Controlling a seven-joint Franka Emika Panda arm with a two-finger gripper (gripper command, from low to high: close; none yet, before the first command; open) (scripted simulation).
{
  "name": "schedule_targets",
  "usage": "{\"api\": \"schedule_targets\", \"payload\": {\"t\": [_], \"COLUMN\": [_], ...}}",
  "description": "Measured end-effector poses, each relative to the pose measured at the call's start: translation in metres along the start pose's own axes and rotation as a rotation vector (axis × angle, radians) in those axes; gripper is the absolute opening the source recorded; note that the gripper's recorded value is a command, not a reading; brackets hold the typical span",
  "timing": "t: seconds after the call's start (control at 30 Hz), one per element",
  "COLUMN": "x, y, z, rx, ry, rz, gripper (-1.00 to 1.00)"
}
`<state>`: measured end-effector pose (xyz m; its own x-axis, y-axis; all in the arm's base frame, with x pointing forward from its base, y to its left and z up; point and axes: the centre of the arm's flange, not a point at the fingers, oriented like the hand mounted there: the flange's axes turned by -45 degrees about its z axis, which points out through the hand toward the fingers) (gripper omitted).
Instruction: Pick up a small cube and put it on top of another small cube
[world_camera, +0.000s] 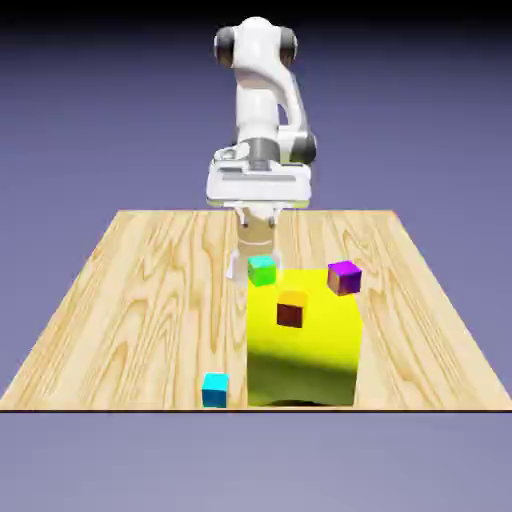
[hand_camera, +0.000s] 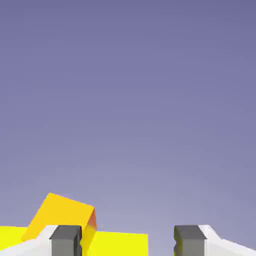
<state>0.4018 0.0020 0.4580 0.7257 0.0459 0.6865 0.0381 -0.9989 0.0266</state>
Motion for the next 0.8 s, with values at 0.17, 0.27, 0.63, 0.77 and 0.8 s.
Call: {"api": "schedule_targets", "payload": {"t": [0.17,0.27,0.63,0.77,0.8], "x": [0.032,0.048,0.081,0.083,0.083], "y": [0.014,0.023,0.06,0.071,0.074], "z": [0.039,0.064,0.162,0.198,0.207], "rx": [0.002,0.003,0.009,0.013,0.014], "ry": [-0.164,-0.263,-0.622,-0.752,-0.784], "rz": [0.029,0.046,0.102,0.118,0.122], "gripper": [0.0,0.0,0.0,0.0,0.0]}}
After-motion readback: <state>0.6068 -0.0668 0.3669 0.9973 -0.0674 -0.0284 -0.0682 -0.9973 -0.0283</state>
